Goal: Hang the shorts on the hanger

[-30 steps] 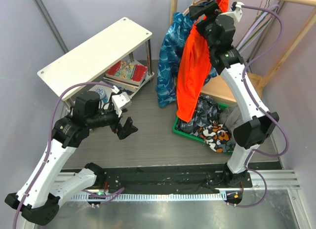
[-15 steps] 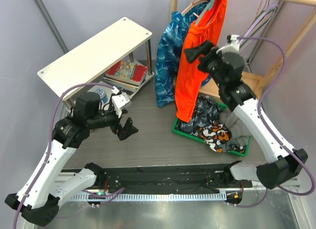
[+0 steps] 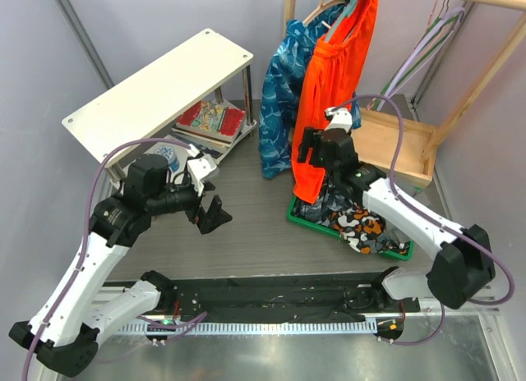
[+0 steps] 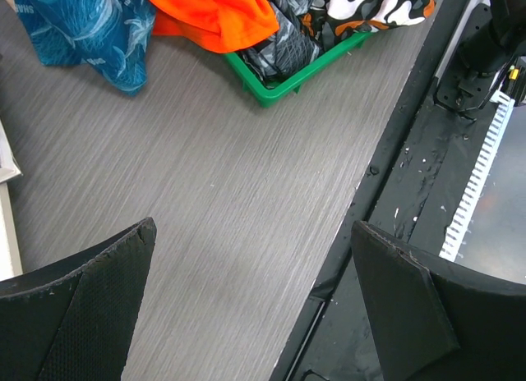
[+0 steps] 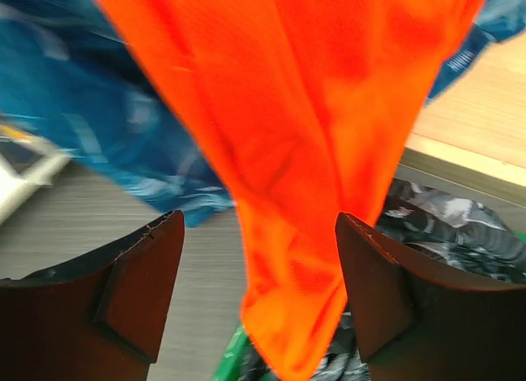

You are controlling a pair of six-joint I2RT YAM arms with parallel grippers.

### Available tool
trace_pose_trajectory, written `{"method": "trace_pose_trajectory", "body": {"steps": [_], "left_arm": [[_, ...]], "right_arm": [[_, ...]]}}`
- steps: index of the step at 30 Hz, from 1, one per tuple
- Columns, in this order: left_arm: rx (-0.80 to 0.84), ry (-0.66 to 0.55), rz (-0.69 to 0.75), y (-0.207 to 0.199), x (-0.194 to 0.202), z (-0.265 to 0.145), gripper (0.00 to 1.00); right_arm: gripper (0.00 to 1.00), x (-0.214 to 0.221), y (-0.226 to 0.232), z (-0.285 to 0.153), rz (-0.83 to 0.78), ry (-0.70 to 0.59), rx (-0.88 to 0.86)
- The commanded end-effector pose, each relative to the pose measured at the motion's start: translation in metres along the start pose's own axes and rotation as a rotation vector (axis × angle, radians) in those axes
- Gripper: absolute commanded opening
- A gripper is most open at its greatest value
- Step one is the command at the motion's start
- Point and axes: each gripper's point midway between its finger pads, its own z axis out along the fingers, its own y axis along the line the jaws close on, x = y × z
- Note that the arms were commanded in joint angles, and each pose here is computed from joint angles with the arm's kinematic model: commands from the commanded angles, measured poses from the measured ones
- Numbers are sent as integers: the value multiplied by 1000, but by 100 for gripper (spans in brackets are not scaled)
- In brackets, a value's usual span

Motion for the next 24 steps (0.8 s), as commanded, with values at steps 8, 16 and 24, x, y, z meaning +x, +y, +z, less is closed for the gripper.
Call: {"method": "trace_pose_trajectory", "body": {"steps": [8,16,24], "left_arm": [[-32,17,-39,9,8,9,93],[-72,44,-112,16,15,13,90],[-6,219,-225,14,29,16,100]], "right_arm": [[6,-27,27,74,-90,-121,8],[5,-106,68,76,-127,-334,-106],[91,-37,69,13,-190,-84,-313]]}}
